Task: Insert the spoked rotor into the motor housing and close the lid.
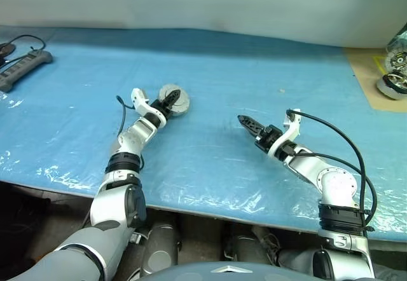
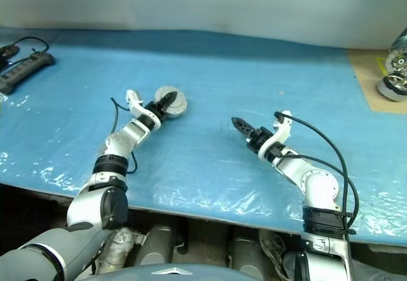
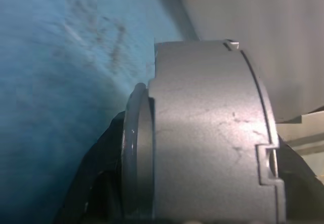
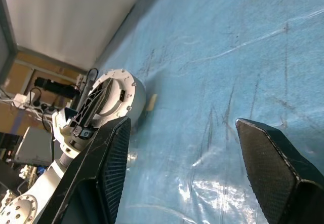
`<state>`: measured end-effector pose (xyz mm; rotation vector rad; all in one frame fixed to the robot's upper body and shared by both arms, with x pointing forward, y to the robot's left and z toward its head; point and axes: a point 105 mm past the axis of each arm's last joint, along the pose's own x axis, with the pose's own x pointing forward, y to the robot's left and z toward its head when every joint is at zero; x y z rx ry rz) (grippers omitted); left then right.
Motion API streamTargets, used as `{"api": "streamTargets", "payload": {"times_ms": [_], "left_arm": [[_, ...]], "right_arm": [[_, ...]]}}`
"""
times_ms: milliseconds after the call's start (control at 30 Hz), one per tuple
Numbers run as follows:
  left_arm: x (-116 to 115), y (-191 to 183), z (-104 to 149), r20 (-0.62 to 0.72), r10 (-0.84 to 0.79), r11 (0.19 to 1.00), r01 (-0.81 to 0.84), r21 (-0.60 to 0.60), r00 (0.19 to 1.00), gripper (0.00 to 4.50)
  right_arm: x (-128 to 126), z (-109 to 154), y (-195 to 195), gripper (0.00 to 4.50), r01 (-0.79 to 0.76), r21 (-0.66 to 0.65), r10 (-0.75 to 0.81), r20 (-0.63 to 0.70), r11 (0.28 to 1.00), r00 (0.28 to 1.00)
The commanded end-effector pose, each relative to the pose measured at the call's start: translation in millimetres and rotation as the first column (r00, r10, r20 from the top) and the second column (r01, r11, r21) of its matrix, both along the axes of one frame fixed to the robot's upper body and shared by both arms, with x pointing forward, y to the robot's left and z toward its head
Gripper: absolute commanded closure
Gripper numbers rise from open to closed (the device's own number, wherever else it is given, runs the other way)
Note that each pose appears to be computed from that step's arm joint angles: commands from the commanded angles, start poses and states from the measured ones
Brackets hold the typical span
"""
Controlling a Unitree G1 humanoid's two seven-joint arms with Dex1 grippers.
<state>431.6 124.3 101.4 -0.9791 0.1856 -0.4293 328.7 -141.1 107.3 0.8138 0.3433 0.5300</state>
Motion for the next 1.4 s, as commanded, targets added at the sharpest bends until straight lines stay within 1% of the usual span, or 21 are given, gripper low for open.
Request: {"api": "streamTargets", "payload": {"times_ms": [33,100,167,200,300,467,600,733,767,800,833,900,967,1033,1067,1133,1167,1200,1233,1333,1400], "left_arm": [[4,2,25,0.11,-0.011,1.0,0.01,0.013,0.994,2.07],[3,2,15,0.082,-0.011,0.999,0.008,0.04,0.997,2.07],[2,5,3,0.05,0.002,0.996,-0.006,0.087,0.999,1.34],[1,6,-1,0.043,0.006,0.994,-0.01,0.104,0.999,1.09],[2,16,-5,0.03,0.034,0.985,-0.038,0.166,0.999,0.08],[6,58,-10,0.031,0.157,0.939,-0.159,0.304,0.987,0.08],[5,90,-6,0.079,0.213,0.89,-0.227,0.395,0.974,0.08],[-4,89,8,0.198,0.115,0.869,-0.195,0.455,0.973,0.08],[-8,85,16,0.238,0.085,0.867,-0.189,0.461,0.968,0.08],[-13,78,24,0.287,0.041,0.858,-0.181,0.481,0.957,0.08],[-19,71,32,0.341,0.006,0.839,-0.19,0.509,0.94,0.08],[-28,61,40,0.397,-0.026,0.798,-0.22,0.561,0.918,0.08],[-38,53,43,0.436,-0.024,0.748,-0.273,0.605,0.9,0.08],[-51,41,44,0.471,-0.049,0.713,-0.3,0.634,0.881,0.08],[-63,30,39,0.449,-0.082,0.745,-0.244,0.621,0.89,0.08],[-82,14,28,0.406,-0.113,0.756,-0.186,0.627,0.907,0.08],[-90,9,25,0.41,-0.13,0.739,-0.188,0.647,0.903,0.08],[-95,6,24,0.419,-0.138,0.72,-0.199,0.664,0.898,0.08],[-97,9,17,0.406,-0.097,0.698,-0.228,0.678,0.909,0.08],[-99,14,3,0.36,-0.012,0.67,-0.259,0.695,0.933,0.08],[-101,10,-2,0.368,-0.034,0.634,-0.265,0.727,0.929,0.08]], "right_arm": [[-4,13,1,1.03,-0.02,-0.023,0.021,0.069,1.0,0.997],[-4,12,1,1.03,-0.022,-0.022,0.023,0.065,1.0,0.998],[-4,11,2,1.0,-0.027,-0.018,0.029,0.064,0.999,0.998],[-5,11,3,1.0,-0.03,-0.018,0.032,0.063,0.999,0.998],[-5,8,7,1.0,-0.046,-0.028,0.047,0.056,0.999,0.997],[-6,5,11,1.0,-0.06,-0.022,0.061,0.048,0.998,0.997],[-7,3,12,1.0,-0.065,-0.027,0.067,0.049,0.997,0.997],[-5,7,5,1.0,-0.007,-0.09,0.018,0.116,0.996,0.993],[-5,8,4,1.0,0.019,-0.181,0.009,0.15,0.983,0.989],[-4,7,1,1.0,0.064,-0.309,-0.002,0.197,0.949,0.98],[-2,7,-4,1.0,0.142,-0.441,-0.023,0.263,0.886,0.964],[0,11,-14,1.0,0.284,-0.592,-0.059,0.37,0.754,0.927],[-1,17,-32,1.0,0.408,-0.623,-0.148,0.425,0.668,0.893],[-6,20,-48,1.0,0.491,-0.599,-0.245,0.447,0.632,0.86],[-13,20,-57,1.0,0.53,-0.63,-0.257,0.476,0.568,0.841],[-26,14,-70,1.0,0.576,-0.679,-0.276,0.507,0.454,0.816],[-33,13,-77,1.0,0.598,-0.689,-0.298,0.519,0.409,0.801],[-37,11,-80,1.0,0.612,-0.69,-0.315,0.524,0.387,0.791],[-45,8,-84,1.0,0.623,-0.701,-0.335,0.528,0.348,0.781],[-59,0,-87,1.0,0.629,-0.712,-0.373,0.517,0.312,0.77],[-64,-5,-82,1.0,0.622,-0.721,-0.369,0.513,0.304,0.775]]}}
